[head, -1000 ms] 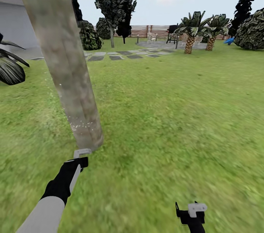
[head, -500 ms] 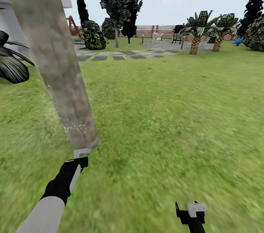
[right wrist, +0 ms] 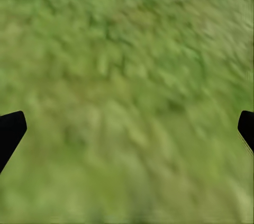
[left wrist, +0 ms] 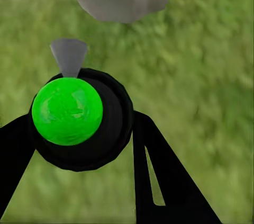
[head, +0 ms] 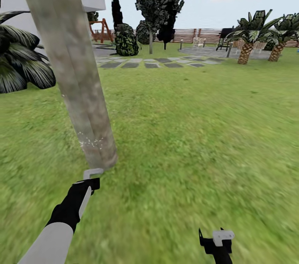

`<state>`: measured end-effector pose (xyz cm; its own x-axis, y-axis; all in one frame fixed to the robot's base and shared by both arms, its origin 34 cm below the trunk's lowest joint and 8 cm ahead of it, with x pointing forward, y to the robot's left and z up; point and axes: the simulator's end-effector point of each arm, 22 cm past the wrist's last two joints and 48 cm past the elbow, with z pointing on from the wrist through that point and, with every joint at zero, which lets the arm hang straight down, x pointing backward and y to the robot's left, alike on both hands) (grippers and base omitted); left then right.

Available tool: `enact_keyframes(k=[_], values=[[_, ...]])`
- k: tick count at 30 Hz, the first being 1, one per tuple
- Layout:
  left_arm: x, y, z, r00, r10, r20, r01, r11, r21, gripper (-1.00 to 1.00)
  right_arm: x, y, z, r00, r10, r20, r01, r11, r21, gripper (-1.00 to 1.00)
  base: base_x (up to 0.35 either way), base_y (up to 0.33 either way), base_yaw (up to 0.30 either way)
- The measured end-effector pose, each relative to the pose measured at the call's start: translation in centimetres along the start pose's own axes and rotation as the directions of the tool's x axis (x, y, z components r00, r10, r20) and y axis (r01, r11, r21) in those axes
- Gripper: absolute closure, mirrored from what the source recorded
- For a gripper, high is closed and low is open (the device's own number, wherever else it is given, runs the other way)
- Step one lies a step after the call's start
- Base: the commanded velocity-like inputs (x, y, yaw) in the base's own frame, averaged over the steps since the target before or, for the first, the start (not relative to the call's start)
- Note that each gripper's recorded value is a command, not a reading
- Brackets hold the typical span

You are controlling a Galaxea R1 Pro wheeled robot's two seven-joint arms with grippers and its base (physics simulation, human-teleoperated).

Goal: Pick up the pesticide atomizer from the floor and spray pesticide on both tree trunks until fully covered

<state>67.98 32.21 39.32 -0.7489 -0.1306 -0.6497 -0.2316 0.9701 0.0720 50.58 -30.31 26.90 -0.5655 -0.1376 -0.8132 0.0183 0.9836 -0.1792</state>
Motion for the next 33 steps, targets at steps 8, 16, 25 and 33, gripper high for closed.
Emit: enact_keyframes(k=[8,16,25,33], values=[[0.01,-0.03,0.0,1.0,-0.002,0.0,0.002,1.0,0.001,1.0,0.04,0.01,-0.01,1.0,0.0,-0.001,0.0,1.0,0.0,-1.0,0.05,-0.273,0.276],[0.01,-0.03,0.0,1.0,-0.002,0.0,0.002,1.0,0.001,1.0,0.02,0.0,0.0,1.0,0.0,-0.001,0.0,1.0,0.0,-1.0,0.0,-0.274,0.277],[0.01,0.0,0.0,1.0,-0.002,0.0,0.002,1.0,0.001,1.0,0.01,0.05,-0.01,1.0,-0.001,0.0,0.001,1.0,-0.002,-1.0,0.0,-0.21,0.074],[-0.47,0.38,0.03,1.0,0.005,-0.002,-0.005,1.0,-0.007,1.0,-0.02,0.02,0.0,1.0,0.001,0.001,-0.001,1.0,-0.001,-1.0,0.0,-0.005,0.0]])
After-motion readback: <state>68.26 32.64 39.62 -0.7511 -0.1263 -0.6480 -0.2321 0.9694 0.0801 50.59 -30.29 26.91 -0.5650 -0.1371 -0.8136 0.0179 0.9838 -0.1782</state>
